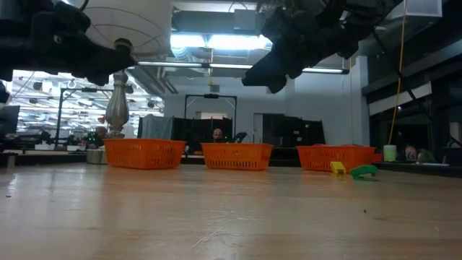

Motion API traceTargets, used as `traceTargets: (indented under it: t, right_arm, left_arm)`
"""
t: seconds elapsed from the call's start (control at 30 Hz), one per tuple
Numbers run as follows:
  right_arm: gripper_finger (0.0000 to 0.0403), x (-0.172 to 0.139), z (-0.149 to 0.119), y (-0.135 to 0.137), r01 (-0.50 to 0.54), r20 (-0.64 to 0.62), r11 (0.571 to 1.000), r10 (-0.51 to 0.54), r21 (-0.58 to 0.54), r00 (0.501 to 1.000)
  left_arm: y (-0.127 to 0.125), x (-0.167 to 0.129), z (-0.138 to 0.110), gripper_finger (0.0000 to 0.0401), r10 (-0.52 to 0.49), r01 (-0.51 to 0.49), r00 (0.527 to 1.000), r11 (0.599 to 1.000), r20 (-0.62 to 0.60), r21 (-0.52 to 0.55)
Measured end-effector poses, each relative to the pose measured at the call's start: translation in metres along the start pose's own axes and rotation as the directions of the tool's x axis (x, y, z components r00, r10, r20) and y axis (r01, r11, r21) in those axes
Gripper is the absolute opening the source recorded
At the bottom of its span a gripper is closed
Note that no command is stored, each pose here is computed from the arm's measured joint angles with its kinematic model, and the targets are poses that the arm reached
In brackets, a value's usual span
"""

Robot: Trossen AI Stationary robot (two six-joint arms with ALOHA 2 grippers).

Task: Pick and place Stapler, Stapler remover, tape
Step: Put the yellow stapler into the middle orange bin

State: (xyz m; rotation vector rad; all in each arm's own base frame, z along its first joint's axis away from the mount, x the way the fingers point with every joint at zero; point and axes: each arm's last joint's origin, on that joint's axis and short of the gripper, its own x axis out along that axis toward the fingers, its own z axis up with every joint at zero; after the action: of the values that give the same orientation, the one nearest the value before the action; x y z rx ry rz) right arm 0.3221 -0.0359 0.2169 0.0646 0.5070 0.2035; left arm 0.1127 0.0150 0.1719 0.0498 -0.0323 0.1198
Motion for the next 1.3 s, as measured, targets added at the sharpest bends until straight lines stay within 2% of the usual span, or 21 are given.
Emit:
traceTargets:
  t: [0.1,0.27,0.4,0.57,0.77,0.9,1.17,1.3]
  right_arm:
    - [0.0145,0.000,-0.001,0.000,0.000,-0.015,0.999,0.001,0.036,1.000]
    - [0.0145,0.000,-0.006,0.000,0.000,-0.058,0.999,0.003,0.052,0.998]
    - [0.0145,0.000,-0.006,-0.001,0.035,-0.064,0.998,-0.032,0.048,0.997]
    - [0.0145,-0.002,-0.007,-0.007,0.061,-0.066,0.997,-0.057,0.056,0.996]
    - [0.0145,-0.004,-0.011,-0.011,0.075,-0.103,0.994,-0.067,0.078,0.992]
    - [0.0145,-0.004,-0.011,-0.011,0.089,-0.106,0.992,-0.080,0.084,0.991]
    - [0.0145,-0.004,-0.013,-0.011,0.097,-0.122,0.982,-0.078,0.164,0.989]
    - [0.0145,-0.005,-0.018,-0.009,0.049,-0.169,0.967,-0.007,0.250,0.986]
  left_arm:
    - [-0.003,-0.001,0.001,0.0078,-0.018,0.018,1.000,1.000,0.009,0.008]
    - [-0.007,-0.003,0.000,0.0081,0.071,-0.071,0.997,0.997,-0.019,-0.003]
    - [-0.011,-0.007,0.004,0.0080,0.053,-0.053,0.998,0.998,-0.020,0.022]
    - [-0.012,-0.010,0.000,0.0078,0.102,-0.100,0.993,0.994,-0.062,0.035]
    - [-0.015,-0.012,-0.003,0.0081,0.015,-0.014,1.000,0.999,-0.026,0.044]
    - [-0.015,-0.012,-0.003,0.0081,-0.008,0.010,1.000,0.997,-0.023,0.072]
    - [-0.016,-0.012,-0.009,0.0078,-0.027,0.037,0.996,0.993,-0.090,0.115]
    - [-0.017,-0.010,-0.012,0.0081,-0.027,0.043,0.992,0.991,-0.125,0.126]
